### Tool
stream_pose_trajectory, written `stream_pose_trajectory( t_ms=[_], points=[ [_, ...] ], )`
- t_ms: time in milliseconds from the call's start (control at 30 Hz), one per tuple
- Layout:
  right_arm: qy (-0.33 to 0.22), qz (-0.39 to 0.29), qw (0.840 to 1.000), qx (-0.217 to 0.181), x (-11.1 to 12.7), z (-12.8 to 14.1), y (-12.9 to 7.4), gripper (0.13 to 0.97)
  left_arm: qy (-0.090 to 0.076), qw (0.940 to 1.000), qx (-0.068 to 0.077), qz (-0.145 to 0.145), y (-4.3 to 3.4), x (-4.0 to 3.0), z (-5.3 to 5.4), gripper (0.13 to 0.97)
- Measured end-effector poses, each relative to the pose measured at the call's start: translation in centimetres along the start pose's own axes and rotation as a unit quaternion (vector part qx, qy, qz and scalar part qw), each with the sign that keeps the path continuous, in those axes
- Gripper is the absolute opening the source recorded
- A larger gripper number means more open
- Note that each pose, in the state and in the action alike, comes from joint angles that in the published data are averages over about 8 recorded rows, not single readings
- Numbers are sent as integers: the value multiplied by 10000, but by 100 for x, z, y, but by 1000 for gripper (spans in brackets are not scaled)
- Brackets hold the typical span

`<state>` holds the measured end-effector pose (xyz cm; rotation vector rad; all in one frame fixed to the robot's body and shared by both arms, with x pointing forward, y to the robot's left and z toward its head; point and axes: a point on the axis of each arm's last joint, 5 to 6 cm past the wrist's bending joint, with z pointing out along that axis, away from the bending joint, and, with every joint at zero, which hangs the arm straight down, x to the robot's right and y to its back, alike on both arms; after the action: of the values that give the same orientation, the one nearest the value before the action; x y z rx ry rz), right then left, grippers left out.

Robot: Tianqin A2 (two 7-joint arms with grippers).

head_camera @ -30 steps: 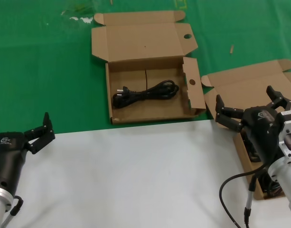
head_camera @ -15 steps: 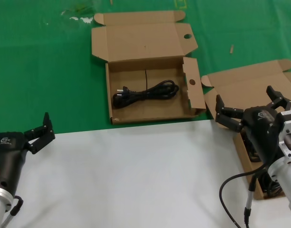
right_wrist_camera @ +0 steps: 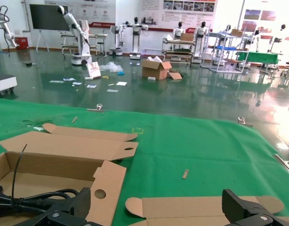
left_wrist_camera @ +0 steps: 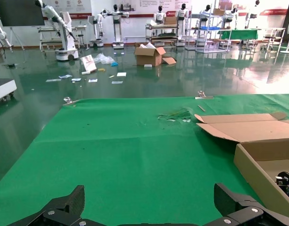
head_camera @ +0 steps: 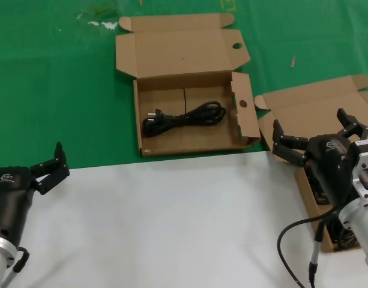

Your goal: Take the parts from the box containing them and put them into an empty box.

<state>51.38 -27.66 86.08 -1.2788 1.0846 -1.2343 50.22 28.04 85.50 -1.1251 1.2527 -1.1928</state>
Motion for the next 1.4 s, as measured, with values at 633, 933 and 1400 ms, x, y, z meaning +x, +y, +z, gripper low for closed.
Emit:
stream_pose_trajectory(
  t_ms=[633, 933, 1400],
  points=[
    [0, 0, 10000, 0, 0, 0, 0, 966, 0, 10000, 0, 0, 0, 0, 0, 966],
    [0, 0, 10000, 0, 0, 0, 0, 966, 0, 10000, 0, 0, 0, 0, 0, 966],
    [0, 0, 10000, 0, 0, 0, 0, 966, 0, 10000, 0, 0, 0, 0, 0, 966]
  ],
)
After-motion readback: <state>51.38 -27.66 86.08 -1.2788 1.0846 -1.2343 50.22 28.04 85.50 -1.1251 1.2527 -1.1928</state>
